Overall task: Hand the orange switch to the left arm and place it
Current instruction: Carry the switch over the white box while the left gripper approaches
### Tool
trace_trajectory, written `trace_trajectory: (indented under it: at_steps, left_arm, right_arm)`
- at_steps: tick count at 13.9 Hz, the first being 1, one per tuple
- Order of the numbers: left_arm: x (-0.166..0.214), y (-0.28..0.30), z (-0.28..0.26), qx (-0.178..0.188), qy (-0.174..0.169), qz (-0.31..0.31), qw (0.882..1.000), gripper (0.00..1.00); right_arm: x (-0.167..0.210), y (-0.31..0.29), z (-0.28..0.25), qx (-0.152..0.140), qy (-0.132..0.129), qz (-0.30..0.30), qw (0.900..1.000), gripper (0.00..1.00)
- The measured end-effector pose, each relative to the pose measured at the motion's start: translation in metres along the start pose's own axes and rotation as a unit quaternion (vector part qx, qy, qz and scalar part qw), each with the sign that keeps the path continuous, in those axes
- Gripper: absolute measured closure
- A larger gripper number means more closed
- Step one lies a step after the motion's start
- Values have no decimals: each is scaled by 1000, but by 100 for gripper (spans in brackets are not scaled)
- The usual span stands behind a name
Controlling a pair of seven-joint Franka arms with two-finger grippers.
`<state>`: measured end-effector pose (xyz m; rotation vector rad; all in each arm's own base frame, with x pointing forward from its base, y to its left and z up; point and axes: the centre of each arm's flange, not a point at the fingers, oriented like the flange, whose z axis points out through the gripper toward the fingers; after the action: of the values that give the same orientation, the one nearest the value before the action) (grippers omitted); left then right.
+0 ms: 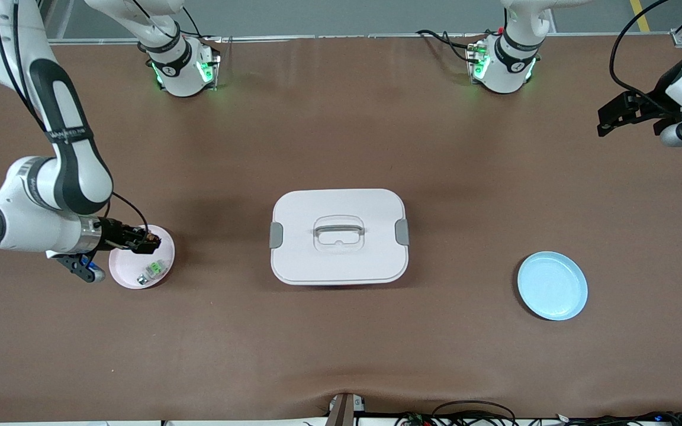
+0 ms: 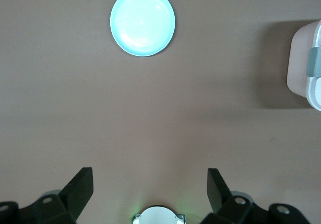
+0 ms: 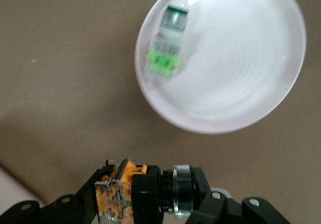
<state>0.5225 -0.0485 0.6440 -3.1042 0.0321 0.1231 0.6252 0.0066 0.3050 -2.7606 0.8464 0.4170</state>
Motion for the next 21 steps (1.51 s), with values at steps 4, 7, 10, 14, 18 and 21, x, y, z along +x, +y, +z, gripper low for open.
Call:
trace_trajectory:
  at_steps: [4,7,10,14,18,21]
  left_arm:
    - [0,0,0,0,0,5,1000,0]
    - [0,2,-2,-1,2,7,1000,0]
    - [-1,9,-6,-21,5,11,1000,0]
    - [-2,15,-9,-45,6,15,999,0]
    - [-3,25,-13,-79,8,22,997,0]
    - [-4,36,-13,-86,6,33,996,0]
  right_arm:
    - [-53,-61,-20,38,-24,93,995,26]
    - [-104,-117,-34,74,-47,153,984,26]
    - [-148,-171,-60,102,-57,204,972,26]
    - [-208,-233,-100,136,-64,259,954,26]
    - [-253,-288,-110,154,-90,307,935,26]
    - [-278,-329,-105,167,-107,343,918,26]
